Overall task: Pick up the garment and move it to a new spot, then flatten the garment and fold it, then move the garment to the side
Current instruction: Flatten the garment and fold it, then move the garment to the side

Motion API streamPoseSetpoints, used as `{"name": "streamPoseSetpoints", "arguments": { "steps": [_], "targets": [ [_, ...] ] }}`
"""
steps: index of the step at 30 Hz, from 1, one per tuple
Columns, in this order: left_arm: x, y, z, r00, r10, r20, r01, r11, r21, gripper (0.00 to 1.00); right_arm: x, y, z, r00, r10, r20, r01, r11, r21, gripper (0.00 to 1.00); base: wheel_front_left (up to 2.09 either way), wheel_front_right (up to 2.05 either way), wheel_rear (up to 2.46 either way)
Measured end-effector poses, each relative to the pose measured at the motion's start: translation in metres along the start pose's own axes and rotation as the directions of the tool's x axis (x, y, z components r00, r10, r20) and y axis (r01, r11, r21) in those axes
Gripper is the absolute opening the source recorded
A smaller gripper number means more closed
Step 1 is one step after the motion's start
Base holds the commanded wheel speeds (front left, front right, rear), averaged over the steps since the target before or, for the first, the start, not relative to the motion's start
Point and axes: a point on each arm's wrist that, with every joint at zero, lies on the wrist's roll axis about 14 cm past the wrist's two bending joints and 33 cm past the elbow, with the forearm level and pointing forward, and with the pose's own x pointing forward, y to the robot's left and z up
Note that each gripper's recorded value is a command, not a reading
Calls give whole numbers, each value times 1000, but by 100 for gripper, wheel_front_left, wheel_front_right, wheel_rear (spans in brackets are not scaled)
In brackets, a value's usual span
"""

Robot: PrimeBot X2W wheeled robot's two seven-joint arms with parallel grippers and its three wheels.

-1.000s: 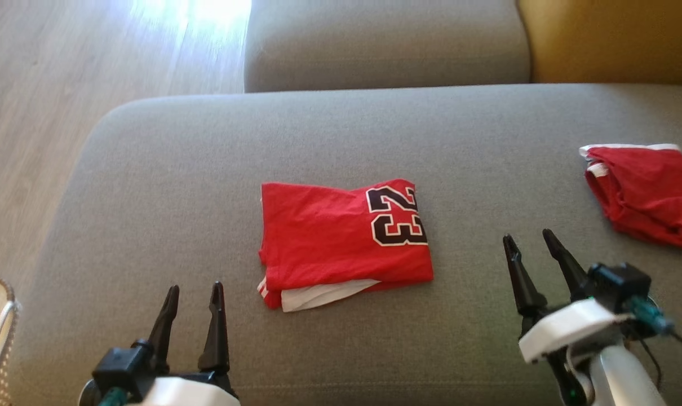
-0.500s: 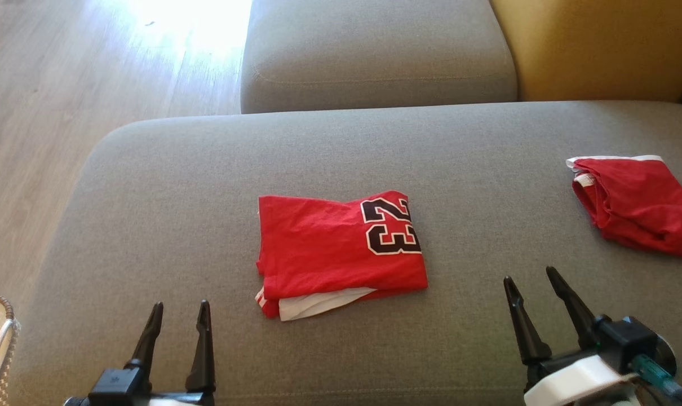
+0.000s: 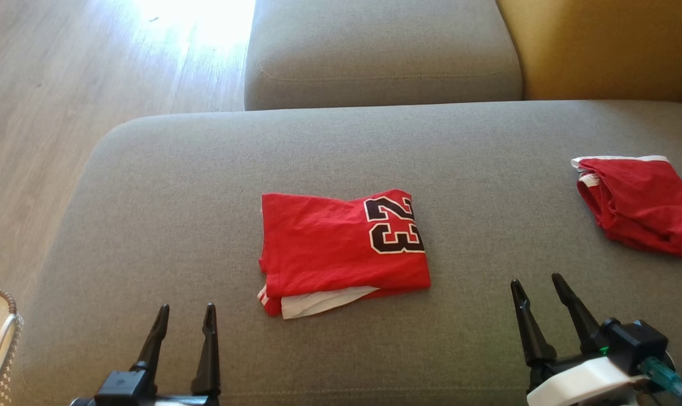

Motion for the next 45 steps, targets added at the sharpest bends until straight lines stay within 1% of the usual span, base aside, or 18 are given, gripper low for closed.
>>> {"name": "streamPoseSetpoints", "arguments": {
  "steps": [14,17,19,23,27,30,33,37,38,42,45],
  "targets": [
    [-1,-3,-4,1000,-2,-13,2,1000,-4,100,3,8,-7,999,25,-22,-24,1000,12,100,0,0,0],
    [-1,-3,-6,1000,0,-21,0,1000,-6,100,4,16,-20,997,47,-63,-46,999,19,100,0,0,0],
    [-2,-4,-7,1000,0,-25,0,1000,-5,100,8,19,-36,992,55,-111,-50,997,50,100,0,0,0],
    [-6,-3,-10,999,9,-38,-10,1000,-5,100,27,29,-61,979,70,-192,-38,985,165,100,0,0,0],
    [-10,1,-14,998,31,-52,-32,999,-4,100,62,51,-65,970,119,-214,-67,970,236,100,0,0,0],
    [-11,-2,-13,999,24,-48,-25,1000,-12,100,82,64,-73,959,137,-248,-54,948,315,100,0,0,0],
    [-11,-1,-10,999,34,-42,-34,999,-10,100,89,76,-91,937,150,-314,-18,922,387,100,0,0,0],
    [-8,3,-10,998,50,-45,-50,999,3,100,99,88,-112,900,170,-400,24,900,436,100,0,0,0],
    [-7,3,-10,998,50,-44,-50,999,6,100,103,89,-115,894,171,-414,30,899,437,100,0,0,0],
    [-6,5,-11,997,63,-53,-62,998,16,100,118,84,-122,880,157,-449,74,886,457,100,0,0,0],
    [-7,5,-15,995,66,-69,-65,998,23,100,126,75,-128,872,139,-470,98,890,444,100,0,0,0]
  ]
}}
